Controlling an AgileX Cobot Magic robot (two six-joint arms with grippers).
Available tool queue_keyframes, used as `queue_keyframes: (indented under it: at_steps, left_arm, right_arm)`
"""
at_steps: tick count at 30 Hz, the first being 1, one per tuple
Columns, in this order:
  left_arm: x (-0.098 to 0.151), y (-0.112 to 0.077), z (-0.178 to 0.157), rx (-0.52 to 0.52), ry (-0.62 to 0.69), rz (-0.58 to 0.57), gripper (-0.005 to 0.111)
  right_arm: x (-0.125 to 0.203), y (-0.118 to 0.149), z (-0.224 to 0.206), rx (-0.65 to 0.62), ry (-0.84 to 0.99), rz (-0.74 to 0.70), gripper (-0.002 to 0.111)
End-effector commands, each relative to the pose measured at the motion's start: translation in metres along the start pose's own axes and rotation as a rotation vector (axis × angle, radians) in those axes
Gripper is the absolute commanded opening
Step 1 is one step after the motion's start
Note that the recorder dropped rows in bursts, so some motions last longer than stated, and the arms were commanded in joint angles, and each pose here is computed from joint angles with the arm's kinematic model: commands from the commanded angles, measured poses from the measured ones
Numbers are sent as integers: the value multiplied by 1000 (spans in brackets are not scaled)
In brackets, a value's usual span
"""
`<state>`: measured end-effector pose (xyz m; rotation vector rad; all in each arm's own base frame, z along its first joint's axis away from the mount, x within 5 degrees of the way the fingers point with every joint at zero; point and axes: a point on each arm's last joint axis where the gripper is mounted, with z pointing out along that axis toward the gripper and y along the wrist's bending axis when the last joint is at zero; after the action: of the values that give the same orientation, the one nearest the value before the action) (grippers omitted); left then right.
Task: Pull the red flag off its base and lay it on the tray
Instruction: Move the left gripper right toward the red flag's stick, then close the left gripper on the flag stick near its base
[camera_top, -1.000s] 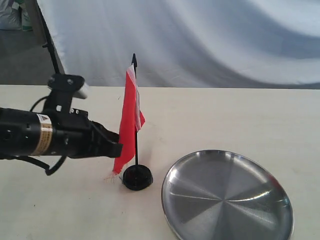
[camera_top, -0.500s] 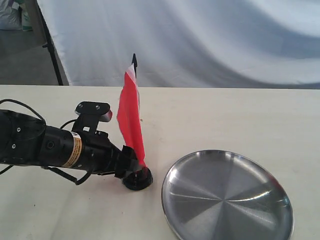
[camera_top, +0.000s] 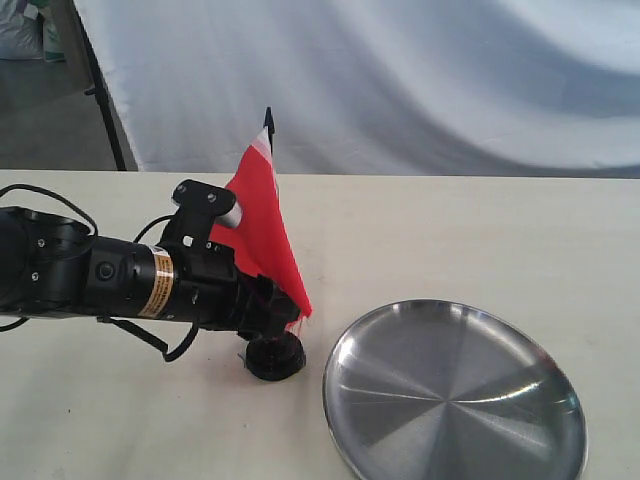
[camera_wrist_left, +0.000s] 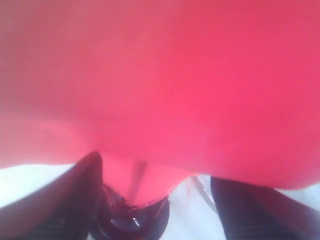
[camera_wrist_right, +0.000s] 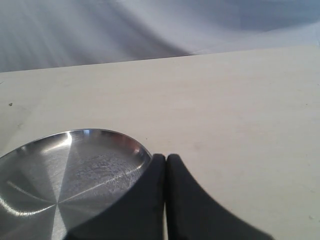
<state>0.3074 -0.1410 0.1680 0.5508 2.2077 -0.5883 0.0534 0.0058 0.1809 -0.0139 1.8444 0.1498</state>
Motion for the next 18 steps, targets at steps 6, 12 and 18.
queue_keyframes:
  at_steps: [6, 12, 18]
  left_arm:
    - [-2, -1, 1, -3, -11, 20, 56]
    - [-4, 1, 1, -22, -31, 38, 33]
    - [-4, 1, 1, -23, -31, 80, 7]
  right_arm:
    - [-1, 0, -1, 3, -14, -9, 0]
    - [-1, 0, -1, 3, -14, -9, 0]
    - [-1, 0, -1, 3, -14, -9, 0]
